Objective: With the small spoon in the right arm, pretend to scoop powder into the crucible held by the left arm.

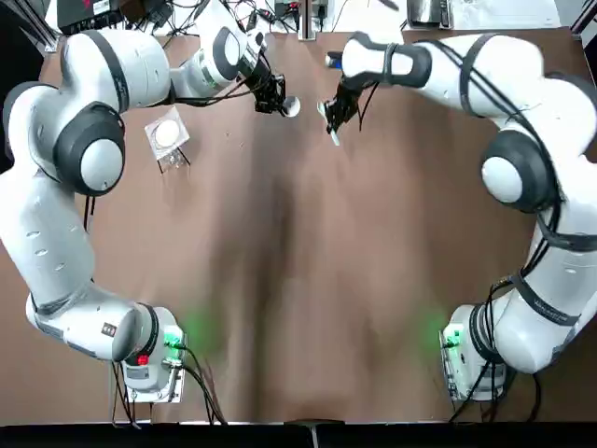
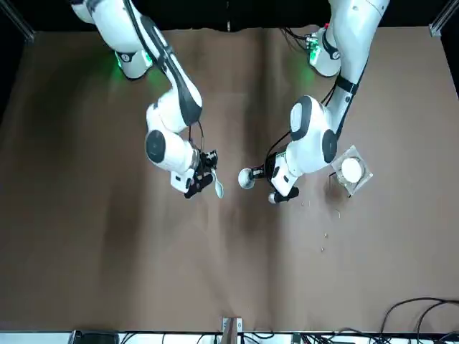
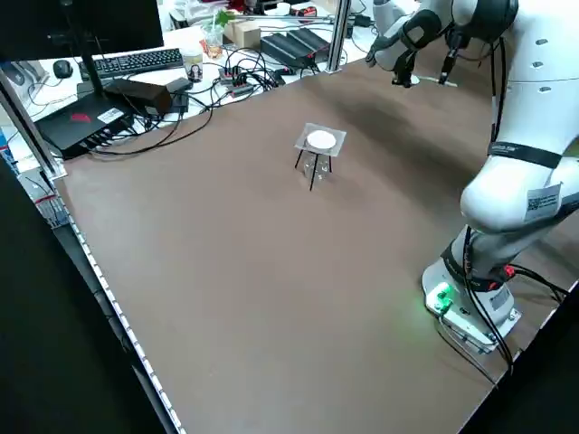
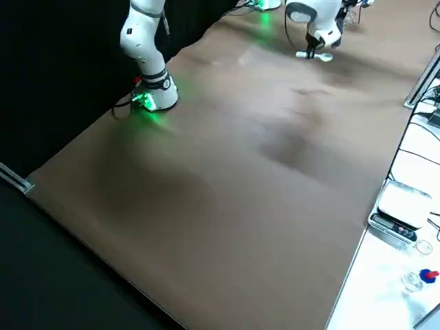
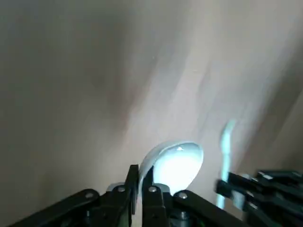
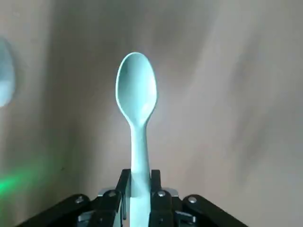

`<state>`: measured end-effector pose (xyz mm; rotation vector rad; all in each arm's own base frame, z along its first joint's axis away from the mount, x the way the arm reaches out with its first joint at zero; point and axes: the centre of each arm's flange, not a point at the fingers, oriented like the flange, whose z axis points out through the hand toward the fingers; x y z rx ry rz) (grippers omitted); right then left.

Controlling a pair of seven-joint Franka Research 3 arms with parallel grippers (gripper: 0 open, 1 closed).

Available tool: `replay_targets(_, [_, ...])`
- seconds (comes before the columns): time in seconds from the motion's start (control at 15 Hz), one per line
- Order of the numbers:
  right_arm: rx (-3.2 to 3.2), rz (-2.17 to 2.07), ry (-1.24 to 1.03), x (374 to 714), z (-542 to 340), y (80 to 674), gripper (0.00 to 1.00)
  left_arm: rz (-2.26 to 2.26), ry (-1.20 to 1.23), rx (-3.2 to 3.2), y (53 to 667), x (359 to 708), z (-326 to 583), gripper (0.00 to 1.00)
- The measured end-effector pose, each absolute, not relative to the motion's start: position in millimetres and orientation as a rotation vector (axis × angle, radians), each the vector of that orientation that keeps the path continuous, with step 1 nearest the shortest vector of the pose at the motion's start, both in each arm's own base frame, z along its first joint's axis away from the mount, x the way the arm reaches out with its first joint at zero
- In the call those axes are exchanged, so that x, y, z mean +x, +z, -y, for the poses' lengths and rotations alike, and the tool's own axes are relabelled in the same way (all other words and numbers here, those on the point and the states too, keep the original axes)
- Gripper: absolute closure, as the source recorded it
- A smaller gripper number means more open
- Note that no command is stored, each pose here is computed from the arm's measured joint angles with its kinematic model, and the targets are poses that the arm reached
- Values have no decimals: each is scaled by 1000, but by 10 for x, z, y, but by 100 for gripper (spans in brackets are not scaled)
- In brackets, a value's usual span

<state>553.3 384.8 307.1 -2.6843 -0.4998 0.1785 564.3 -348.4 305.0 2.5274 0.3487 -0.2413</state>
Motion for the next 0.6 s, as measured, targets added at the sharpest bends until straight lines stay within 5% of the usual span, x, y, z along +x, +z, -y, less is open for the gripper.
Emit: replay_targets(0.6, [-2638, 163, 242, 5261, -4221, 3784, 80, -420, -291, 2505, 3108, 5543, 3927, 93])
